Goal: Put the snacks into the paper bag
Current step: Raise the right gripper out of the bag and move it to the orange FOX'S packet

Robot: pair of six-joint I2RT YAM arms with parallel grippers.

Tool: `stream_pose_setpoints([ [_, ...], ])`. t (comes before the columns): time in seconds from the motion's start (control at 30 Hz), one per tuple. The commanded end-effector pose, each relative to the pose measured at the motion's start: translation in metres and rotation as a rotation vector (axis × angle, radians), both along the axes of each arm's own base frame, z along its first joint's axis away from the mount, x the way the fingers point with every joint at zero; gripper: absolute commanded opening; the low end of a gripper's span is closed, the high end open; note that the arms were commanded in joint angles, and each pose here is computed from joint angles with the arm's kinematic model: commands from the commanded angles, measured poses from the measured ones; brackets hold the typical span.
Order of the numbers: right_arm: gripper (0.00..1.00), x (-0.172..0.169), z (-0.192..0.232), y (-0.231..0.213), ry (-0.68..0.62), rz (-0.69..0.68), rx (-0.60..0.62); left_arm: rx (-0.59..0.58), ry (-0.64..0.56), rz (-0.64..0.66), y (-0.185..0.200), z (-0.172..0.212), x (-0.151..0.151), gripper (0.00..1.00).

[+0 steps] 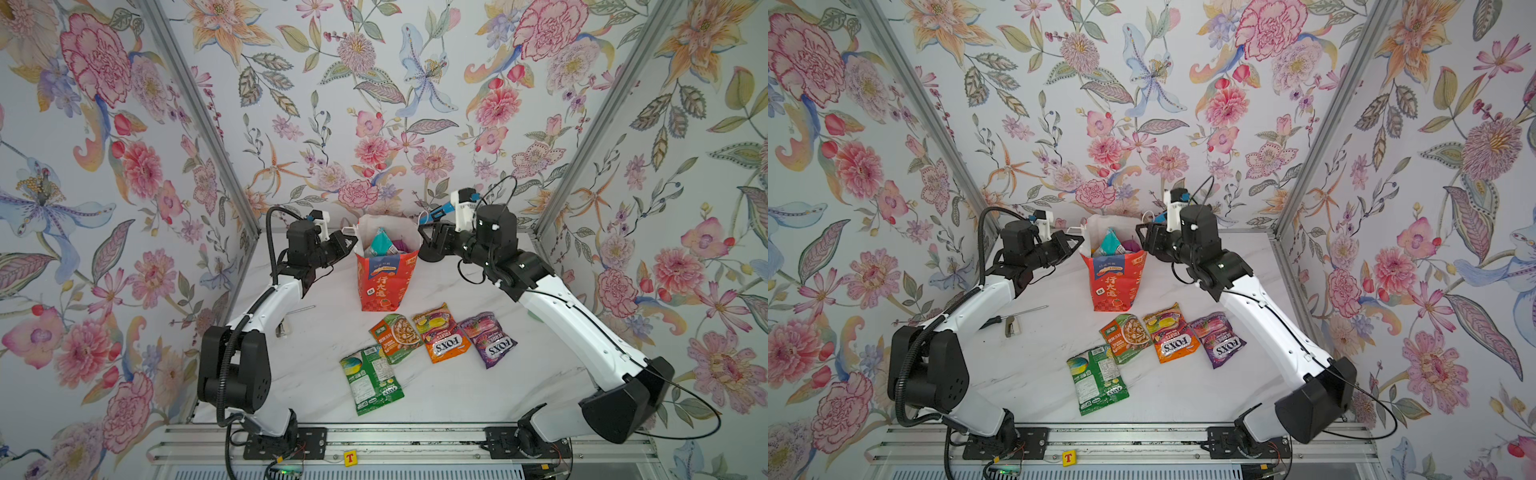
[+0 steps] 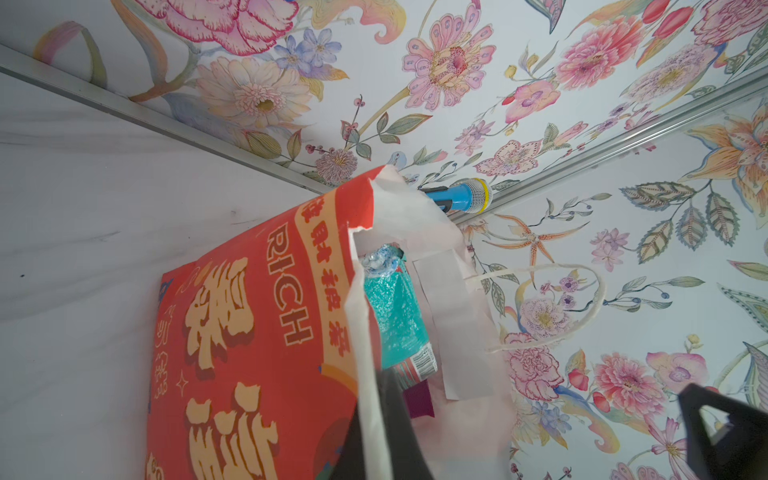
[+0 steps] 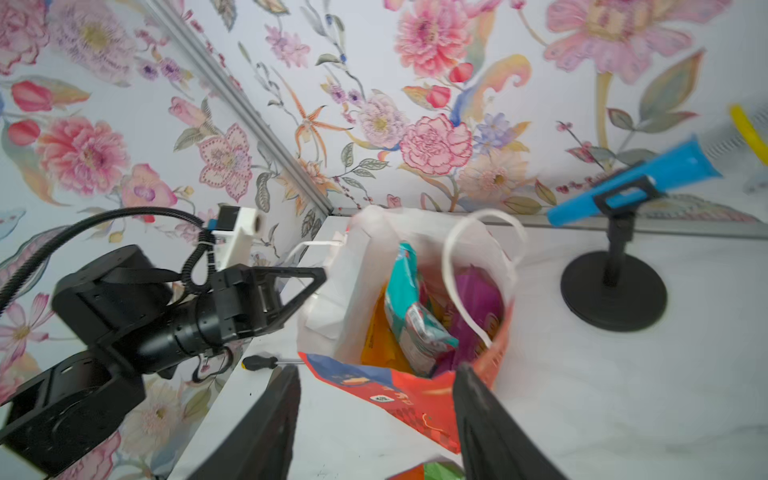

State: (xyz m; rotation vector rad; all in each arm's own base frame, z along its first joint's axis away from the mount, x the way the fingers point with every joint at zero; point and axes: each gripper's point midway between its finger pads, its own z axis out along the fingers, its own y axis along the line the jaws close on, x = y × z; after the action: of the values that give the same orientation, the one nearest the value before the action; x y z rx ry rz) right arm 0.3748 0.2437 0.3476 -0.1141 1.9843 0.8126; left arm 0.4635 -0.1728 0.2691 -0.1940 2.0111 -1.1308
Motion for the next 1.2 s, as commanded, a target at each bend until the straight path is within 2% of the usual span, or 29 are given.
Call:
stream_pose_setpoints([
  [0.0,0.61,-0.009,-0.041,-0.034,0.102,-0.129,0.062,0.049,-0.014,-0.005,0.002,0.002,0.003,0.00],
  [0.2,0.63,-0.067,-0.143,-0.094,0.361,-0.305,-0.066,0.079,-0.007,-0.008,0.003,-0.002,0.004,0.00],
  [0.4,0.62,-0.124,-0.227,-0.109,0.596,-0.334,-0.053,0.144,-0.011,-0.015,0.002,0.002,0.007,0.00],
  [0.67,0.62,-0.155,-0.277,-0.121,0.707,-0.385,-0.022,0.243,-0.007,-0.011,0.003,-0.001,0.005,0.00],
  [0.87,0.62,-0.160,-0.304,-0.119,0.753,-0.398,0.022,0.280,-0.004,-0.007,0.004,-0.003,0.005,0.00],
  [1.17,0.63,-0.151,-0.316,-0.121,0.730,-0.437,0.082,0.289,-0.005,-0.014,0.001,-0.003,0.004,0.00],
])
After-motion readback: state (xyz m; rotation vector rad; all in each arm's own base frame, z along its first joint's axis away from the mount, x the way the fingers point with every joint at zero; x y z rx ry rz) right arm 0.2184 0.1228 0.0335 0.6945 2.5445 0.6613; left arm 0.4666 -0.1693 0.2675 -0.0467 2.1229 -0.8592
